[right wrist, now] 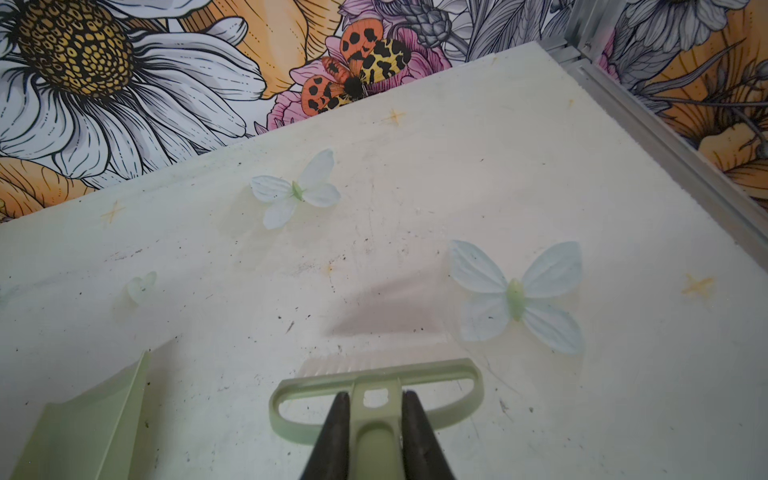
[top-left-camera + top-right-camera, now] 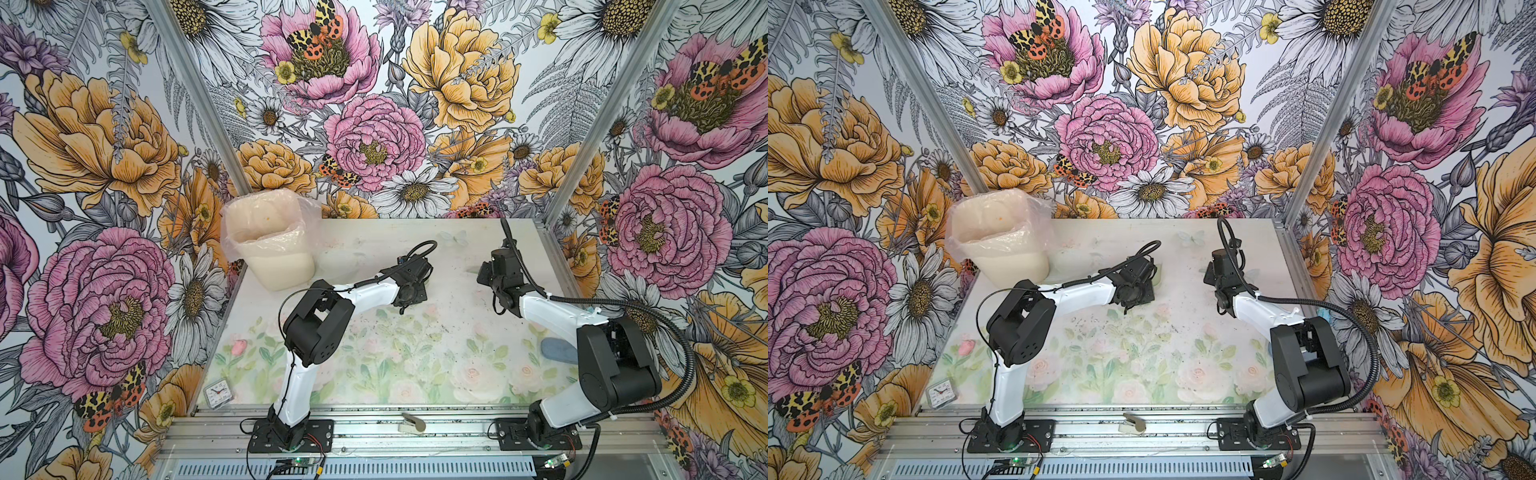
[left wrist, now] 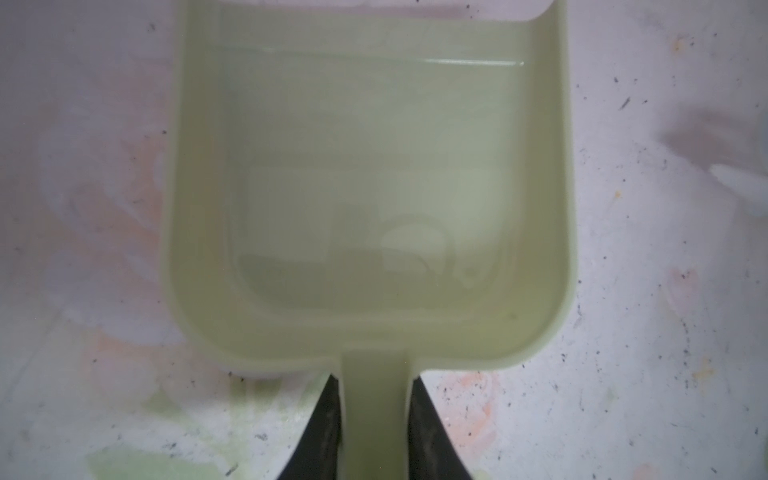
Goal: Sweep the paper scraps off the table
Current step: 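Lower the dustpan with the left gripper while the right gripper sets down the brush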
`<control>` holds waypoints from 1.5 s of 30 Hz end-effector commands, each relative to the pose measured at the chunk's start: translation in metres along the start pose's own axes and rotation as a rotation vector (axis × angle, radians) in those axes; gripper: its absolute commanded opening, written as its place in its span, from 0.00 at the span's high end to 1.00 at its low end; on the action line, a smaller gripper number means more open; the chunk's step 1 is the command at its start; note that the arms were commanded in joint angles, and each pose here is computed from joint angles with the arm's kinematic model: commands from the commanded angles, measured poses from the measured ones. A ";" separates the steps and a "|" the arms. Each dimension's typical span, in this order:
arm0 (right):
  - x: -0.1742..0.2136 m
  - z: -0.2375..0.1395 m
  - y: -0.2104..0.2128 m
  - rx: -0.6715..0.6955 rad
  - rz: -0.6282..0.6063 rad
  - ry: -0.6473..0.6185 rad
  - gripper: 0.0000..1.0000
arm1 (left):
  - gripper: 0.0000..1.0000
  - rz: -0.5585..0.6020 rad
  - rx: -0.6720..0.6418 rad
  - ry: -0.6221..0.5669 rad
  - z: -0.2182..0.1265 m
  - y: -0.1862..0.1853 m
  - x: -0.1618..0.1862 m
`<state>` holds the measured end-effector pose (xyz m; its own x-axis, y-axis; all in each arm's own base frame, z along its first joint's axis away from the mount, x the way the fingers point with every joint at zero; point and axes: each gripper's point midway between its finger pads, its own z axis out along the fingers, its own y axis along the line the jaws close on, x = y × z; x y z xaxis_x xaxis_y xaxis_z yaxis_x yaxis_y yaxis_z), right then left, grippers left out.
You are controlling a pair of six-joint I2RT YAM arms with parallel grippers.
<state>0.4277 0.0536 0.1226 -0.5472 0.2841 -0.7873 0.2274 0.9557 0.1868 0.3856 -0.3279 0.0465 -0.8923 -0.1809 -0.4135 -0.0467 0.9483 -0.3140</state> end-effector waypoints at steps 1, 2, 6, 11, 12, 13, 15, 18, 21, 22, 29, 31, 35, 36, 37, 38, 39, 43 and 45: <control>0.010 0.005 0.002 0.007 0.008 0.006 1.00 | 0.90 -0.012 0.034 -0.006 0.001 -0.013 -0.004; 0.013 0.005 0.002 0.008 0.005 0.010 1.00 | 0.89 -0.011 0.035 -0.007 0.000 -0.013 -0.003; 0.024 0.004 0.003 0.016 -0.017 0.028 1.00 | 0.79 -0.006 0.032 -0.012 -0.001 -0.013 -0.002; 0.033 0.000 0.004 0.023 -0.029 0.039 1.00 | 0.69 0.000 0.032 -0.012 -0.003 -0.014 -0.001; 0.036 -0.001 0.004 0.023 -0.030 0.043 1.00 | 0.69 -0.001 0.030 -0.013 -0.003 -0.013 -0.001; 0.040 0.000 0.004 0.024 -0.031 0.048 1.00 | 0.68 -0.002 0.031 -0.014 -0.004 -0.013 0.000; 0.046 0.000 0.003 0.028 -0.030 0.061 1.00 | 0.65 -0.003 0.027 -0.018 -0.006 -0.012 0.000; 0.051 -0.001 0.004 0.026 -0.030 0.072 0.96 | 0.62 0.000 0.031 -0.022 -0.010 -0.013 0.001; 0.053 -0.004 0.004 0.027 -0.031 0.072 0.90 | 0.58 0.006 0.037 -0.033 -0.016 -0.016 0.000; 0.054 -0.005 0.004 0.025 -0.030 0.073 0.89 | 0.57 0.008 0.037 -0.035 -0.018 -0.016 0.000; 0.054 -0.015 0.003 0.021 -0.028 0.073 0.81 | 0.51 0.015 0.064 -0.076 -0.041 -0.022 -0.008; 0.053 -0.018 0.002 0.020 -0.026 0.071 0.79 | 0.49 0.019 0.068 -0.094 -0.049 -0.023 -0.010; 0.049 -0.025 0.002 0.016 -0.029 0.069 0.74 | 0.39 0.039 0.067 -0.170 -0.075 -0.027 -0.019; 0.047 -0.027 0.003 0.014 -0.029 0.064 0.72 | 0.36 0.044 0.073 -0.187 -0.082 -0.029 -0.022; 0.046 -0.028 0.002 0.014 -0.029 0.062 0.71 | 0.34 0.049 0.078 -0.195 -0.085 -0.030 -0.023; 0.043 -0.031 0.002 0.012 -0.028 0.055 0.70 | 0.22 0.055 0.073 -0.198 -0.086 -0.030 -0.022; 0.041 -0.032 0.002 0.011 -0.027 0.051 0.69 | 0.02 0.048 0.102 -0.227 -0.104 -0.035 -0.029; 0.041 -0.035 0.007 -0.010 -0.043 0.066 0.66 | 0.01 0.062 0.119 -0.256 -0.119 -0.040 -0.031; 0.042 -0.037 0.010 -0.023 -0.051 0.083 0.65 | 0.01 0.085 0.121 -0.277 -0.128 -0.040 -0.032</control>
<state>0.3795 0.0705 0.1051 -0.6099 0.2594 -0.7489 0.2133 0.9638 0.1601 0.3596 -0.3341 0.1695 -0.7722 -0.1999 -0.6032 0.0705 0.9164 -0.3940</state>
